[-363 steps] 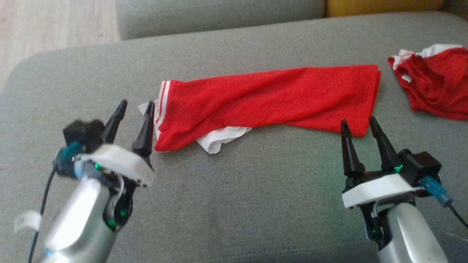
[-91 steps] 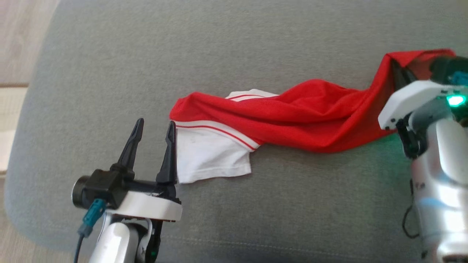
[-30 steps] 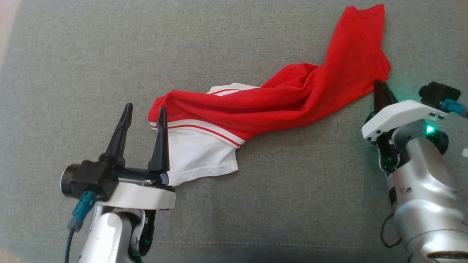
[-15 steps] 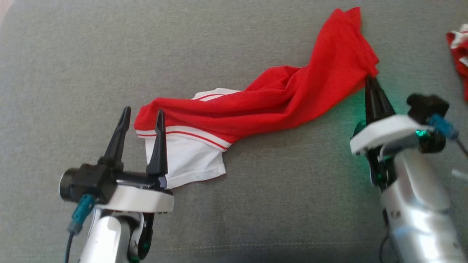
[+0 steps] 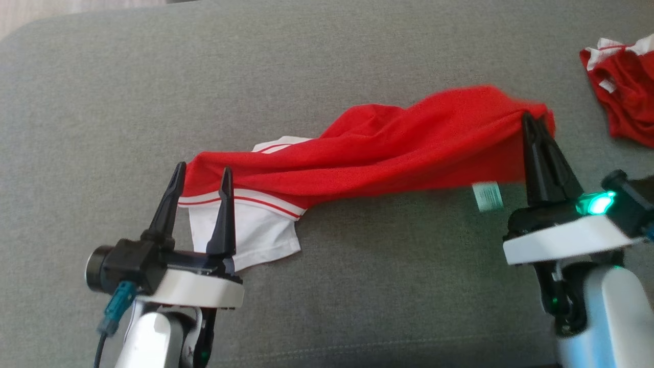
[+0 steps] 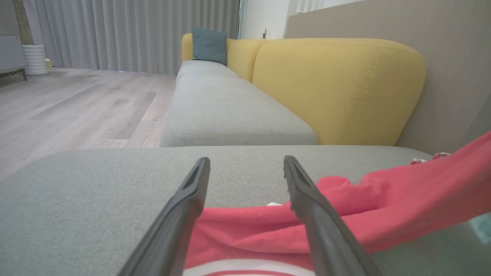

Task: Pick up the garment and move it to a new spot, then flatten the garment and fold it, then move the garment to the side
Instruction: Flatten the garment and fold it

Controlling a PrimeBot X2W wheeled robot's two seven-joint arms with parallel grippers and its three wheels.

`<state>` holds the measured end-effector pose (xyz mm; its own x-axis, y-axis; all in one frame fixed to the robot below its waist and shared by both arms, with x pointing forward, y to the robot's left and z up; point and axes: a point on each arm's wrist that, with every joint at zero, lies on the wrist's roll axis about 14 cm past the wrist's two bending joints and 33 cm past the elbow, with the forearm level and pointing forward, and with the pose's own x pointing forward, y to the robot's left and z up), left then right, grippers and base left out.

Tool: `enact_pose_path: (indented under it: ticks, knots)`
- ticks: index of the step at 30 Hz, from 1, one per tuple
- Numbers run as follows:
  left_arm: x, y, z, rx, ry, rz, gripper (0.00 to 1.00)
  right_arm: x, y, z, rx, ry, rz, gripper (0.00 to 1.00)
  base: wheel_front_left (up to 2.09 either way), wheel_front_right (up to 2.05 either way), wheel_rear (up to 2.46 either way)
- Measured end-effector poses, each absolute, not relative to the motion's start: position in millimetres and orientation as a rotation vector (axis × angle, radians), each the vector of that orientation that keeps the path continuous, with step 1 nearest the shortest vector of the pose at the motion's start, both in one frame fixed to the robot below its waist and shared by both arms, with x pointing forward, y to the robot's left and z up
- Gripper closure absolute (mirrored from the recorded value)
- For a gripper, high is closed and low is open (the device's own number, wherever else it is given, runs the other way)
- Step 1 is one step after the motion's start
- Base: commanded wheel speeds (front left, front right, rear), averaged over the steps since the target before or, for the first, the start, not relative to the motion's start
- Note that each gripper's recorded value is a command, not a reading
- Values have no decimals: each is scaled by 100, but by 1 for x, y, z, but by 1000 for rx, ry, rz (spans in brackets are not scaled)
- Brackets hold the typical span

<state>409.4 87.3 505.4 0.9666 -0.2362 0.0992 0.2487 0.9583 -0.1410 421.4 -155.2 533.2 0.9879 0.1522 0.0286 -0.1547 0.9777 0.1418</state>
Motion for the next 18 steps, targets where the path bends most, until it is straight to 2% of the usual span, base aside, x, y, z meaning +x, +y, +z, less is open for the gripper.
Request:
enact_pose_path:
  ticks: [4,6,13,18]
  knots:
    - [404,93,504,-151,-76,-230,0,418,-142,562,135,-75,198,100,0,0,0]
    - [404,96,504,-149,-76,-222,0,419,-136,559,135,-49,213,100,0,0,0]
    - [403,109,499,-144,-60,-182,0,446,-138,488,169,192,192,100,0,0,0]
    - [402,118,493,-144,-45,-154,0,481,-140,464,159,259,169,100,0,0,0]
